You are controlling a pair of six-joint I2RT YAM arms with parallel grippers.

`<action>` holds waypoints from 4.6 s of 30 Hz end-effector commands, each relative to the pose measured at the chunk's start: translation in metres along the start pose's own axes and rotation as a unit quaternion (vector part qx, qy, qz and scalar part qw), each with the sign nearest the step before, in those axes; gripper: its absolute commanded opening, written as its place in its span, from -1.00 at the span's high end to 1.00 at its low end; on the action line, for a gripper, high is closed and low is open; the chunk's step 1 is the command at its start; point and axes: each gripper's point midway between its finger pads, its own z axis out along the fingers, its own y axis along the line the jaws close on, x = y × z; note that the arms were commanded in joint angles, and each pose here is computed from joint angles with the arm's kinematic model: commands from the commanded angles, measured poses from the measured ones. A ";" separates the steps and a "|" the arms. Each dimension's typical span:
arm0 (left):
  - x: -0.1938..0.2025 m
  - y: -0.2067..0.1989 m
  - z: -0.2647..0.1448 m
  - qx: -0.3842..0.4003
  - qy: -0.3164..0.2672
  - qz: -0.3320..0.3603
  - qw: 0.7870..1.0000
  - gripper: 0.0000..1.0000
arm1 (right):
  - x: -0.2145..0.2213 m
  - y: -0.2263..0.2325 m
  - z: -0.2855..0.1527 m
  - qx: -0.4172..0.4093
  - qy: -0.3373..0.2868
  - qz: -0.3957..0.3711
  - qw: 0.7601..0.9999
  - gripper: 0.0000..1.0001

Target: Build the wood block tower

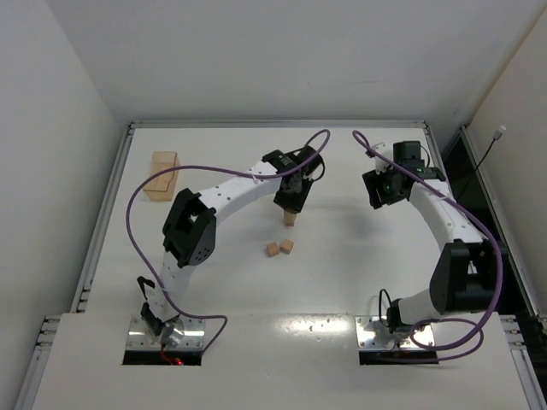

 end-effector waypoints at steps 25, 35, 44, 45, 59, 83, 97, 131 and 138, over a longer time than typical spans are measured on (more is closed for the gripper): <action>-0.010 -0.007 0.011 -0.004 -0.008 0.005 1.000 0.75 | -0.020 -0.006 -0.003 0.004 -0.023 0.008 1.000 -0.05; -0.012 -0.002 0.011 -0.020 -0.014 0.005 1.000 0.95 | -0.020 -0.006 -0.003 0.004 -0.023 0.008 1.000 -0.02; -0.010 -0.001 0.015 -0.014 -0.007 0.001 1.000 0.53 | -0.019 -0.006 0.000 0.002 -0.018 0.009 1.000 -0.02; -0.010 -0.001 0.015 -0.014 -0.007 0.001 1.000 0.49 | -0.019 -0.006 0.000 0.002 -0.018 0.009 1.000 -0.02; -0.025 0.002 -0.004 -0.011 -0.033 0.032 0.999 -0.75 | -0.019 -0.005 0.000 -0.002 -0.020 0.009 1.000 -0.02; 0.099 0.147 -0.101 -0.060 -0.124 0.059 0.989 -0.89 | -0.010 0.154 -0.057 -0.353 -0.150 -0.165 0.909 -0.27; 0.092 0.207 -0.115 -0.025 -0.147 -0.069 0.986 -0.99 | 0.000 0.268 -0.004 -0.336 -0.147 -0.352 0.861 -0.20; 0.085 0.224 -0.102 0.007 -0.123 -0.113 0.986 -0.99 | 0.010 0.293 0.050 -0.269 -0.019 -0.357 0.894 -0.04; 0.086 0.223 -0.099 0.012 -0.119 -0.113 0.986 -0.99 | 0.012 0.294 0.059 -0.265 -0.001 -0.354 0.897 -0.04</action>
